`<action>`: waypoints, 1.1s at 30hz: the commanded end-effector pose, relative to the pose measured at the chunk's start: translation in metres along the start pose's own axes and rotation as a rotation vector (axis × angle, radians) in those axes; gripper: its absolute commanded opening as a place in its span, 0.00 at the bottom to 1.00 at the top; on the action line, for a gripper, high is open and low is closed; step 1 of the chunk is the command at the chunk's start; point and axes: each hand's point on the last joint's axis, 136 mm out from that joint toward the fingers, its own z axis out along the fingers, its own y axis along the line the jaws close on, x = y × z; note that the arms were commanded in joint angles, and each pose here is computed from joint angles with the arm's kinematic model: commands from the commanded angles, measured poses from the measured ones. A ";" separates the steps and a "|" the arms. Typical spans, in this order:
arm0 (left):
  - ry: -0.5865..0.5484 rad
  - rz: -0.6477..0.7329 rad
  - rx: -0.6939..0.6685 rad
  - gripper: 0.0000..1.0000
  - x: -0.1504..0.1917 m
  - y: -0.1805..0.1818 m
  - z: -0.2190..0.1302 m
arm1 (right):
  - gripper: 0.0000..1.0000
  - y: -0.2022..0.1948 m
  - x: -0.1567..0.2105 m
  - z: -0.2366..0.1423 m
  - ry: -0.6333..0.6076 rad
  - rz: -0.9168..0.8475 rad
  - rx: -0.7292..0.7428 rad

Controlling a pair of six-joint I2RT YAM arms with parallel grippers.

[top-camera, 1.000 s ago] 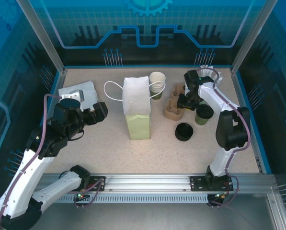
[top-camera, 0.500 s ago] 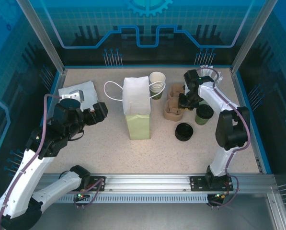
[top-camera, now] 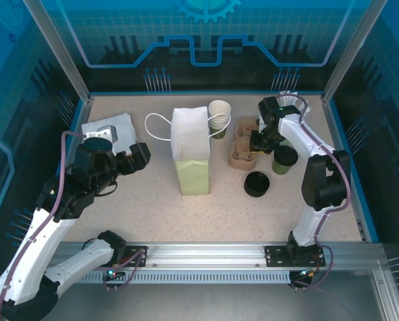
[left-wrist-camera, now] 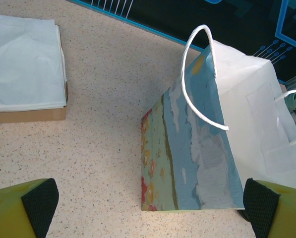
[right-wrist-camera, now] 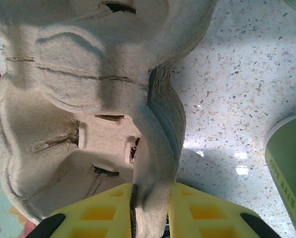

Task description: Pack the takeout coffee

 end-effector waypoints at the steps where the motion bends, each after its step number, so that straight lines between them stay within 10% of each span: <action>1: -0.007 0.008 -0.017 0.99 -0.002 0.003 0.000 | 0.22 0.003 -0.001 -0.019 -0.017 -0.008 -0.034; 33: 0.002 -0.007 0.000 0.99 -0.005 -0.004 0.004 | 0.06 0.006 -0.003 -0.018 -0.085 0.247 -0.490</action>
